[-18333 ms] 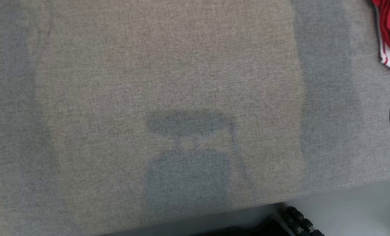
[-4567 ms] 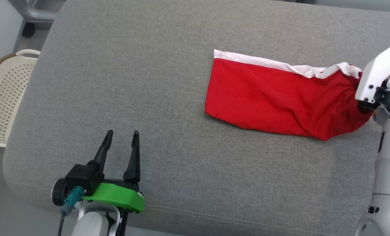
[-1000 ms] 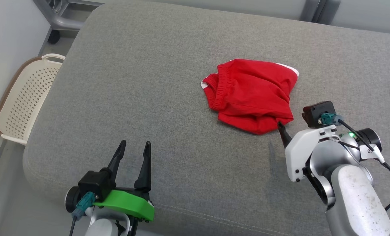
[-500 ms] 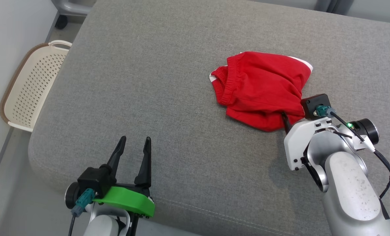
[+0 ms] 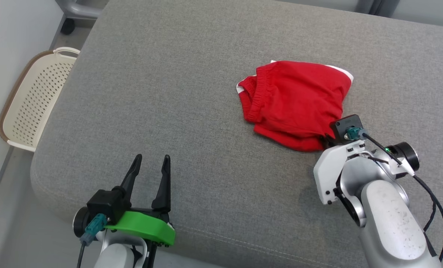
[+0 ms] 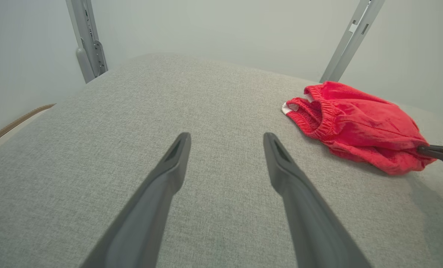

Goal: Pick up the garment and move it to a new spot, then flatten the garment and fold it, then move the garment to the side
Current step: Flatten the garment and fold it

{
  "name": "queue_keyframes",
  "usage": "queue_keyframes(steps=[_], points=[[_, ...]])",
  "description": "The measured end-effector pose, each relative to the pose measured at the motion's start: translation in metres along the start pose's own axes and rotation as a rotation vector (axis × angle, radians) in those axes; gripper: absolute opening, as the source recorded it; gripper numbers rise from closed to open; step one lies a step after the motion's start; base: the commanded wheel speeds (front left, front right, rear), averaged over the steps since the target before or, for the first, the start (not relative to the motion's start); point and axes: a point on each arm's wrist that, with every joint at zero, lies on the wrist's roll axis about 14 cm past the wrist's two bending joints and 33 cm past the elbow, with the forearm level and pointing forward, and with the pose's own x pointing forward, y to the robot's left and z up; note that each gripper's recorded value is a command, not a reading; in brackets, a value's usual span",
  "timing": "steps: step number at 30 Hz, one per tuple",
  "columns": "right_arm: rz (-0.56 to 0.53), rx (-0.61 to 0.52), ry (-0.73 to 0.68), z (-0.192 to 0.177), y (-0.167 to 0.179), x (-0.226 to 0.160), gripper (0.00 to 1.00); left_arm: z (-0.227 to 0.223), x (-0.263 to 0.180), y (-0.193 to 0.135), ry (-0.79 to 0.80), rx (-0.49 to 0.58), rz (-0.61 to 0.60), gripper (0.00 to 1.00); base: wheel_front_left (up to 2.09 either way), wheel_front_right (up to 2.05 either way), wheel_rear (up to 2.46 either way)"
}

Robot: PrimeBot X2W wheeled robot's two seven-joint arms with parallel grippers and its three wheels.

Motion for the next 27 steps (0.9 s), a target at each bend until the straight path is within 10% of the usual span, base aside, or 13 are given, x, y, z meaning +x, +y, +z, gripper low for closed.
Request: queue_keyframes(steps=[19, 20, 21, 27], points=[[0.05, 0.016, 0.121, -0.031, 0.019, -0.023, 0.0, 0.003, 0.001, -0.001, -0.01, 0.0, -0.006, 1.0, 0.0, 0.0, 0.0], [0.051, 0.015, 0.122, -0.031, 0.02, -0.023, 0.32, 0.003, 0.0, -0.001, -0.011, 0.002, -0.005, 1.0, 0.0, 0.0, 0.0], [0.051, 0.011, 0.125, -0.032, 0.02, -0.023, 0.99, 0.004, 0.0, -0.001, -0.012, 0.002, -0.005, 1.0, 0.0, 0.0, 0.0], [0.051, 0.034, 0.102, -0.027, 0.02, -0.032, 1.0, 0.009, -0.001, 0.0, -0.028, 0.002, -0.004, 1.0, 0.0, 0.0, 0.0]])
